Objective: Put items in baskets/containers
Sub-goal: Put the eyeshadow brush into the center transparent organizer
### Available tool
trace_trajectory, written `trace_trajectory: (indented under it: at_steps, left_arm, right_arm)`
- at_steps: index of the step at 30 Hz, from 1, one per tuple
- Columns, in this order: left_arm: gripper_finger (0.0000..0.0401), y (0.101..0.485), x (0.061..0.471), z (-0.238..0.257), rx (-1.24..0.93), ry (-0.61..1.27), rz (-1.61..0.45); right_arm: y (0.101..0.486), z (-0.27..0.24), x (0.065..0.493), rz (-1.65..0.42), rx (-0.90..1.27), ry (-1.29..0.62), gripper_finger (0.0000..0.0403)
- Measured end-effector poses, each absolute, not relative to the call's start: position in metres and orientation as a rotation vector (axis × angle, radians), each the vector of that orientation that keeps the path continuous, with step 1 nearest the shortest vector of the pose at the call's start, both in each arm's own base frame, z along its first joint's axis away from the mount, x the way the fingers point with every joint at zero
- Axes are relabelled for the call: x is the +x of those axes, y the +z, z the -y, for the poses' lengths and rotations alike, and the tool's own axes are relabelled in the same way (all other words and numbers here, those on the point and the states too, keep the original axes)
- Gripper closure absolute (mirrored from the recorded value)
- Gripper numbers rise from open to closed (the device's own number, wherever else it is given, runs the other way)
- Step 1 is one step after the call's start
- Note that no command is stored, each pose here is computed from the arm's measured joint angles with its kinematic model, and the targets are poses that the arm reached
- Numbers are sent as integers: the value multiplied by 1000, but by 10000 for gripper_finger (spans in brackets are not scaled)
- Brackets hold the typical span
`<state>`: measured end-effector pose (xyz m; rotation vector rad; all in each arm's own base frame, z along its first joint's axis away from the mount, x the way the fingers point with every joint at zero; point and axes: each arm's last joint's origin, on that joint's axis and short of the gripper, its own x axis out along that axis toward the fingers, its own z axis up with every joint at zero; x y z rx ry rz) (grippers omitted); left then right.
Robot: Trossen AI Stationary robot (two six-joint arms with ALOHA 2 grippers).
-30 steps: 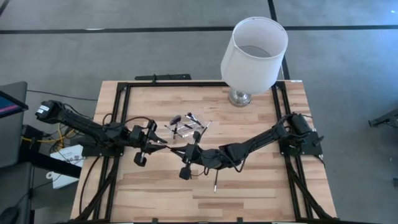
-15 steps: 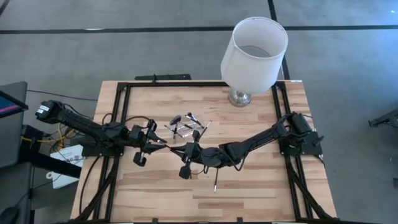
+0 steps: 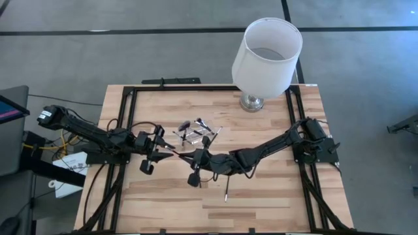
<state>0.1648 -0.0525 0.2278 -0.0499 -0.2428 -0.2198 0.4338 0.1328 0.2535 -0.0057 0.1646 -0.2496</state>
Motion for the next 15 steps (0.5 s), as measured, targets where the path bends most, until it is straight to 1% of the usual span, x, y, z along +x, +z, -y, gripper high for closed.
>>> trace_trajectory:
  at_steps: [2, 4, 8, 12, 13, 15]
  left_arm:
    - [284, 228, 165, 52, -51, -213, 243]
    - [296, 228, 165, 52, -53, -201, 248]
    - [332, 230, 165, 52, -57, -193, 261]
    - [376, 231, 164, 51, -62, -191, 280]
    - [384, 232, 164, 51, -64, -189, 281]
    - [386, 232, 164, 51, -67, -181, 281]
  right_arm:
    - [254, -133, 434, -164, -5, -250, 397]
    - [253, -133, 434, -165, -6, -250, 397]
    - [253, -133, 434, -164, -5, -249, 397]
    - [254, -133, 434, -164, -5, -250, 394]
    - [254, -133, 434, -163, -5, -250, 393]
    - [254, -133, 434, -163, -5, -251, 388]
